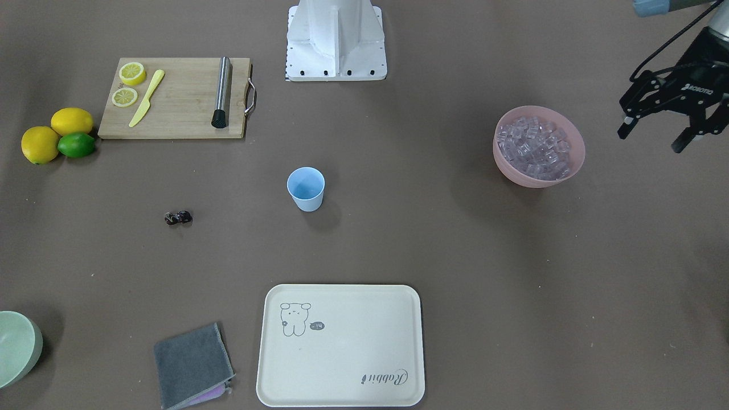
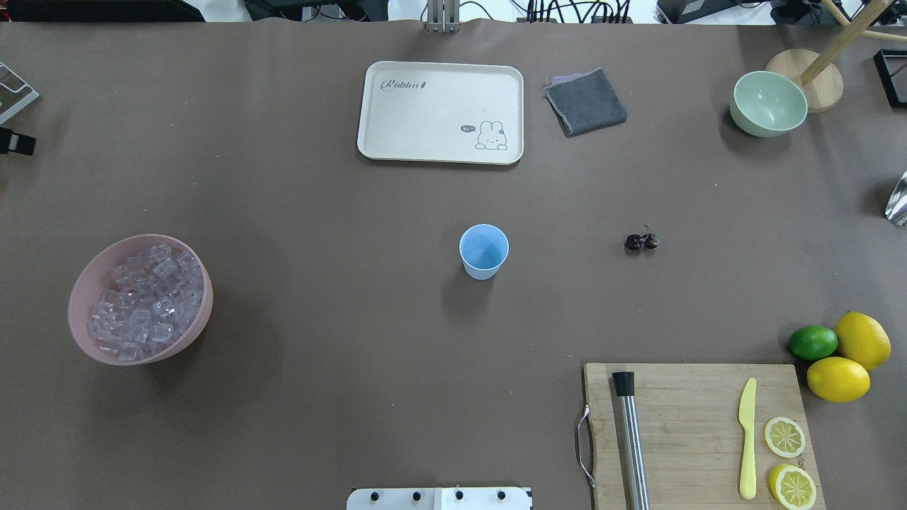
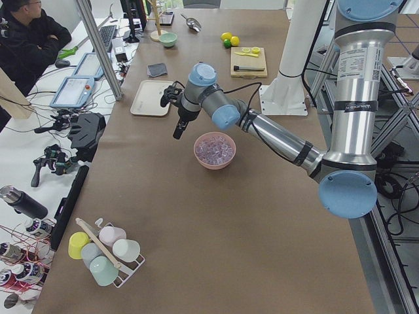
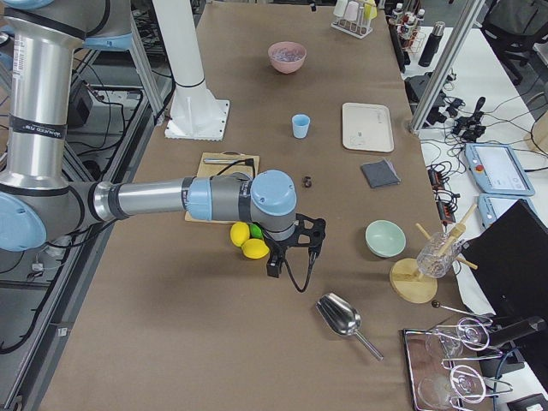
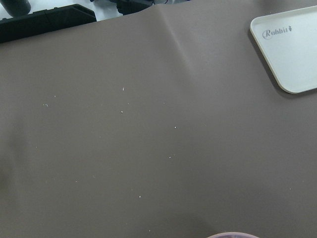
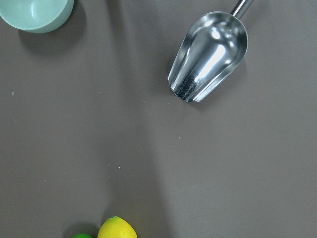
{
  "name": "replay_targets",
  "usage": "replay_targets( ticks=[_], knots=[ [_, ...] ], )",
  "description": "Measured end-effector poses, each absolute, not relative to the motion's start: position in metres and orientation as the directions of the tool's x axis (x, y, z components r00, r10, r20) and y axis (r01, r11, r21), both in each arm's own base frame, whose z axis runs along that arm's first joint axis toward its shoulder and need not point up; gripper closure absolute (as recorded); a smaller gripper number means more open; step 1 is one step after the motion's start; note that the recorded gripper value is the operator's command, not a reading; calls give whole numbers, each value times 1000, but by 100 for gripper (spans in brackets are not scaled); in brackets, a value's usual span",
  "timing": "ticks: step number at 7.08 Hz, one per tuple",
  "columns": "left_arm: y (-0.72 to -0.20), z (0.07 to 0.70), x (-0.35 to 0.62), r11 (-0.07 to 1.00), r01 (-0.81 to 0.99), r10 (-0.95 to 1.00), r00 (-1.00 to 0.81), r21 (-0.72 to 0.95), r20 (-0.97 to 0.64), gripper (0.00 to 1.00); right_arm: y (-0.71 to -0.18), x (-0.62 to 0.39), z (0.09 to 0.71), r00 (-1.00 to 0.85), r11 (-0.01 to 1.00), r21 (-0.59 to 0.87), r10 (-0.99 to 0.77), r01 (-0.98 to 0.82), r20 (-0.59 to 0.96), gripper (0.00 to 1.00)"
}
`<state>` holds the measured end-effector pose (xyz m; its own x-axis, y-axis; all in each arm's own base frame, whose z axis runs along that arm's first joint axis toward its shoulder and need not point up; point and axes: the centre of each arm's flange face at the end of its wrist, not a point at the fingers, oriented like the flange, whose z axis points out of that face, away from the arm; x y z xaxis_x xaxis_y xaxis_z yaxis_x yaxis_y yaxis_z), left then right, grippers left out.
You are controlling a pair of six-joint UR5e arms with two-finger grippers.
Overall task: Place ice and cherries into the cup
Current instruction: 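Move the left gripper over the pink bowl of ice cubes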
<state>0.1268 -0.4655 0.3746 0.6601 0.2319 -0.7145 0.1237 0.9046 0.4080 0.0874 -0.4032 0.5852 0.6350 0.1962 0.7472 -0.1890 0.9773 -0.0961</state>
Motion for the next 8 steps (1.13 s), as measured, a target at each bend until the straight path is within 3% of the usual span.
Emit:
replay_targets(
  ticks=[6, 8],
  knots=[
    [-391, 418, 247, 943, 136, 150, 643, 305, -751, 3, -404, 86, 583, 620, 978, -96, 192, -186, 760, 0],
    [-388, 424, 268, 948, 106, 167, 637, 300, -752, 3, -404, 86, 584, 620, 978, -97, 193, -185, 760, 0]
  ],
)
